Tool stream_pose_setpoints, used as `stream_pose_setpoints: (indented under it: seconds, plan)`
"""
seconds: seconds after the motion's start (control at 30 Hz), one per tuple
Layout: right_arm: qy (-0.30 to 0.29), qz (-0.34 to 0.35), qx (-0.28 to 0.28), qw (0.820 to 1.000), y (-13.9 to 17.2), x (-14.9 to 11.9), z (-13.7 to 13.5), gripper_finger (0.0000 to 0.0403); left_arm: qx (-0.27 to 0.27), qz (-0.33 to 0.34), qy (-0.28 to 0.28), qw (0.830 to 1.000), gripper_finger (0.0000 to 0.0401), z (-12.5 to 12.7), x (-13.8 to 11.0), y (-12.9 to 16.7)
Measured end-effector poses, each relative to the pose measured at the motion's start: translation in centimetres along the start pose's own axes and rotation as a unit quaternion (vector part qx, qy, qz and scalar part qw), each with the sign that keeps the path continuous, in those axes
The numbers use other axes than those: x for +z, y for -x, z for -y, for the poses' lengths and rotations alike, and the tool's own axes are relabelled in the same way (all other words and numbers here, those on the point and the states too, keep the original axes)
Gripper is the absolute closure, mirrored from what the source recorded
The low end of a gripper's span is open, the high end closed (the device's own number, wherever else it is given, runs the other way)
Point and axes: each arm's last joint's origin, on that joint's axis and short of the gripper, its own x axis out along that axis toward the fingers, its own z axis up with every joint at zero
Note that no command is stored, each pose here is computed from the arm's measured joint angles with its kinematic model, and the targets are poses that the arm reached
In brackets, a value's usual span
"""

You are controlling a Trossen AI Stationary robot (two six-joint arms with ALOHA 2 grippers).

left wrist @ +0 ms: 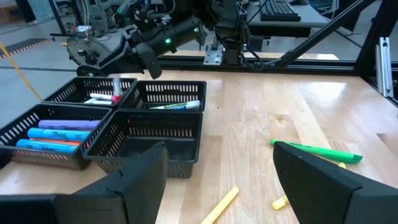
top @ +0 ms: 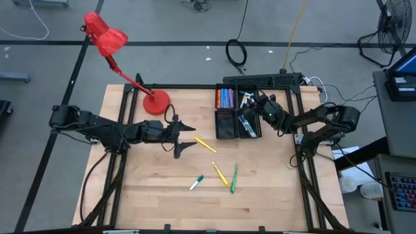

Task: Pick & Place Markers
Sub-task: Put the green and white highlighter pen into the top right black bin

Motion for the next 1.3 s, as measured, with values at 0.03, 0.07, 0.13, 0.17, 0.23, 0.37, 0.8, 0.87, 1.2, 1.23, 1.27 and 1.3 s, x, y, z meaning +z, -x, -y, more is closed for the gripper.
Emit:
stream_pose_setpoints:
  seconds: [0.03, 0.07, 0.13, 0.17, 0.23, 0.37, 0.8, 0.87, 1.2, 1.23, 1.27, 1.3]
  plan:
    - [-0.006, 0.002, 0.0, 1.0, 0.0, 0.0, 0.0, 0.0264, 0.0, -0.001, 0.0, 1.0, 0.0107, 0.0, 0.0, 0.0]
    - [-0.012, 0.004, 0.001, 1.0, 0.0, 0.1, 0.0, 0.0252, 0.0, -0.001, 0.002, 1.0, 0.0107, 0.0, 0.0, 0.0]
    - [-0.019, 0.004, 0.001, 1.0, 0.0, 0.1, 0.0, 0.0231, 0.0, -0.002, 0.007, 1.0, 0.0107, 0.0, 0.0, 0.0]
    - [-0.021, 0.006, 0.003, 1.0, 0.0, 0.1, -0.1, 0.0223, -0.001, -0.002, 0.009, 1.0, 0.0107, 0.0, 0.0, 0.0]
    - [-0.025, 0.02, 0.016, 0.999, 0.1, 0.4, -0.4, 0.0209, -0.018, -0.01, 0.016, 1.0, 0.0107, 0.2, -0.2, 0.0]
    - [-0.021, 0.085, 0.094, 0.992, 1.0, 1.9, -1.8, 0.0195, -0.094, -0.055, 0.042, 0.993, 0.0107, 2.2, -0.6, 0.2]
    - [-0.024, 0.235, 0.21, 0.949, 7.2, 6.8, -4.7, 0.0199, -0.052, -0.328, 0.069, 0.941, 0.0107, 13.6, -3.2, -2.7]
    - [-0.023, 0.252, 0.224, 0.941, 8.1, 7.2, -5.0, 0.02, -0.061, -0.34, 0.07, 0.936, 0.0107, 14.5, -3.7, -4.1]
    - [0.026, 0.3, 0.202, 0.932, 10.5, 8.4, -5.1, 0.02, -0.114, -0.427, 0.146, 0.885, 0.0107, 14.5, -5.5, -8.5]
    - [0.028, 0.302, 0.201, 0.931, 10.5, 8.5, -5.1, 0.02, -0.112, -0.433, 0.154, 0.881, 0.0107, 14.2, -5.6, -8.7]
    - [0.03, 0.305, 0.199, 0.931, 10.6, 8.5, -5.1, 0.02, -0.108, -0.44, 0.159, 0.877, 0.0107, 14.0, -5.7, -8.7]
    - [0.033, 0.311, 0.197, 0.929, 10.6, 8.6, -5.0, 0.02, -0.101, -0.445, 0.164, 0.874, 0.0107, 13.8, -5.8, -8.8]
